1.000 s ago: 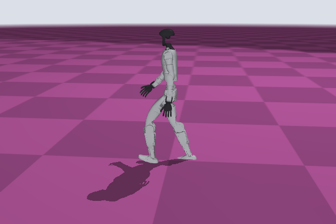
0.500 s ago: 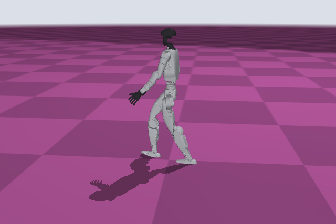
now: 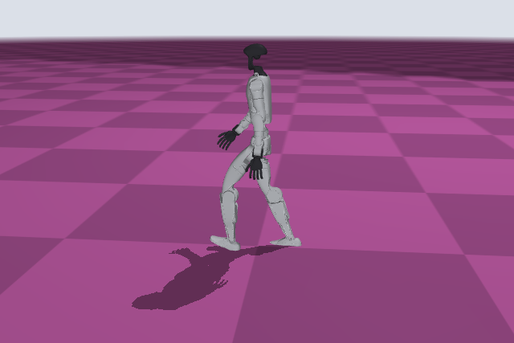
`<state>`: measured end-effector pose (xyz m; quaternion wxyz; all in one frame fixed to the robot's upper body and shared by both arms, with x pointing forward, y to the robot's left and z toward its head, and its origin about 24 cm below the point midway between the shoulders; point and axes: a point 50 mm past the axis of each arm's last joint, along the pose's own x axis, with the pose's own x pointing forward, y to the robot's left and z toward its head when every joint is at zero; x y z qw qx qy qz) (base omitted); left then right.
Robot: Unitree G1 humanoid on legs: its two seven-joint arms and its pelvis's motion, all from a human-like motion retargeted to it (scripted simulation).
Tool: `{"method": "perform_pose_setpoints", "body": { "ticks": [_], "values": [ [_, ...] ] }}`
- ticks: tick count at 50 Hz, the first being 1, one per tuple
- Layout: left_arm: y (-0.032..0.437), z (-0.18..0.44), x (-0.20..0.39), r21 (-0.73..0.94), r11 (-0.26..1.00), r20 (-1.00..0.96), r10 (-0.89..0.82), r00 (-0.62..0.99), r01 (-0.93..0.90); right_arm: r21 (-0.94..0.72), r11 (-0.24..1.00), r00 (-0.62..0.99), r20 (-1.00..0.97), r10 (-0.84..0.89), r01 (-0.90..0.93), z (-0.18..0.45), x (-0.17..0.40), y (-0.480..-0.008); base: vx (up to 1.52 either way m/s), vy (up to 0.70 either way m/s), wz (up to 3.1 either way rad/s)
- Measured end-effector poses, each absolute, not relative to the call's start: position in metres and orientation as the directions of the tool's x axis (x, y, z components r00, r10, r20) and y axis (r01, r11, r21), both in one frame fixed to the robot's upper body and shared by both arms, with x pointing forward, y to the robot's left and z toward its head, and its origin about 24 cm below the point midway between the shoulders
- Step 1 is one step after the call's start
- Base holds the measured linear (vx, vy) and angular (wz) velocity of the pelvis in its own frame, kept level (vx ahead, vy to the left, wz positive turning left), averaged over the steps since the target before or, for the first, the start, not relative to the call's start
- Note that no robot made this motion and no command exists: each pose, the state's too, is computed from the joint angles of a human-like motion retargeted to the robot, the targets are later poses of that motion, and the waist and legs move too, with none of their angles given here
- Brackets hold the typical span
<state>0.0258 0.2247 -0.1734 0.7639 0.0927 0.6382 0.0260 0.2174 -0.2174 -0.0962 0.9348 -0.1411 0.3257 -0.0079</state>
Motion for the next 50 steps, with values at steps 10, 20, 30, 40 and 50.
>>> {"method": "perform_pose_setpoints", "body": {
  "ticks": [10, 20, 30, 40, 50],
  "values": [
    [0.235, -0.172, -0.016, 0.193, 0.981, -0.981, 0.193, 0.000, -0.021, -0.166, 0.976, 0.678, -0.735, -0.029, -0.138, -0.125, 0.182, -0.192, 0.00, 0.01, -0.08],
    [0.223, -0.140, 0.171, 0.240, 0.965, -0.848, 0.156, 0.507, 0.103, -0.125, 0.970, 0.493, -0.870, -0.007, -0.206, -0.152, 0.127, -0.197, -0.02, 0.00, 0.08],
    [0.214, -0.067, 0.280, 0.294, 0.954, -0.563, 0.122, 0.817, 0.061, -0.110, 0.986, 0.362, -0.930, -0.059, -0.124, -0.165, 0.081, -0.204, 0.00, -0.01, 0.04],
    [0.196, -0.128, 0.202, 0.188, 0.965, -0.797, 0.041, 0.602, 0.183, -0.129, 0.987, 0.350, -0.933, -0.088, -0.095, -0.165, 0.079, -0.216, 0.02, -0.01, 0.07],
    [0.213, -0.151, 0.146, 0.213, 0.953, -0.882, 0.092, 0.462, 0.217, -0.249, 0.953, 0.606, -0.789, -0.098, -0.171, -0.132, 0.163, -0.221, -0.02, -0.02, -0.19]
  ]
}}
